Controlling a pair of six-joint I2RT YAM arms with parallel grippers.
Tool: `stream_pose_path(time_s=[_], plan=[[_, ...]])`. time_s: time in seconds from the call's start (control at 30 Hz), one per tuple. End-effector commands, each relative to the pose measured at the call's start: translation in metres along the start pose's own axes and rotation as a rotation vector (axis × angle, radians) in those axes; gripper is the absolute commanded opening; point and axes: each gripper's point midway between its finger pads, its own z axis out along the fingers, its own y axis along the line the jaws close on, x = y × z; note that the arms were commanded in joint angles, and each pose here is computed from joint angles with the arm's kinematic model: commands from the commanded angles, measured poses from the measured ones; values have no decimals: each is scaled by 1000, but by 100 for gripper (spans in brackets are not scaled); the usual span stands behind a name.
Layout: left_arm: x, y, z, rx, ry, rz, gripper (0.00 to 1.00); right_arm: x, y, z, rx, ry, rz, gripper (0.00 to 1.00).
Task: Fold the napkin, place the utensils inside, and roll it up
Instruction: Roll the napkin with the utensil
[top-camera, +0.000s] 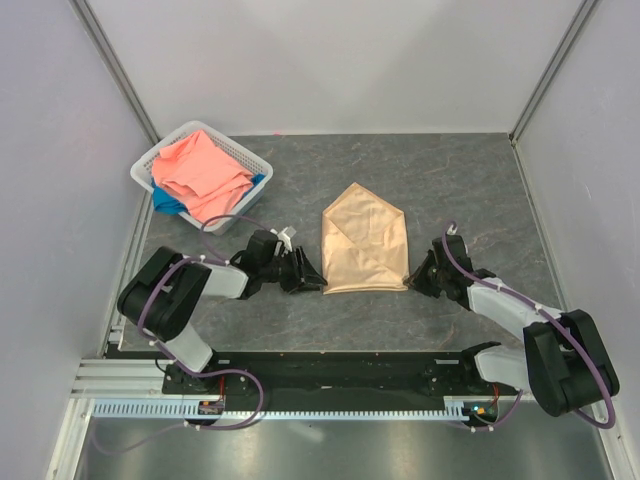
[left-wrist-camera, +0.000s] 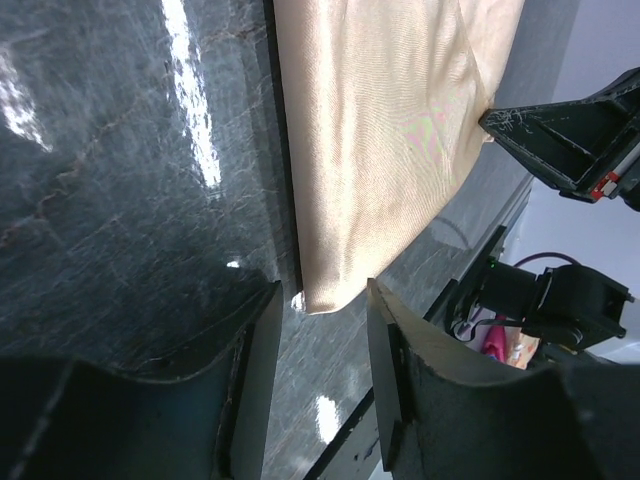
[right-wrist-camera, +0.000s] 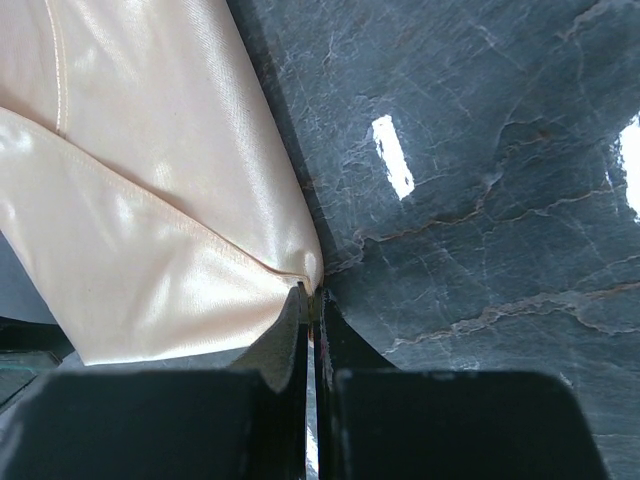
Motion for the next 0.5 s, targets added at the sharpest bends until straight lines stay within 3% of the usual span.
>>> stream_pose_path(time_s=[0.0, 0.47], plan=[[24, 35, 7, -139, 17, -69, 47, 1, 4, -2, -18, -8, 12, 0], [32, 55, 16, -214, 5, -80, 36, 1, 5, -2, -26, -4, 16, 0]])
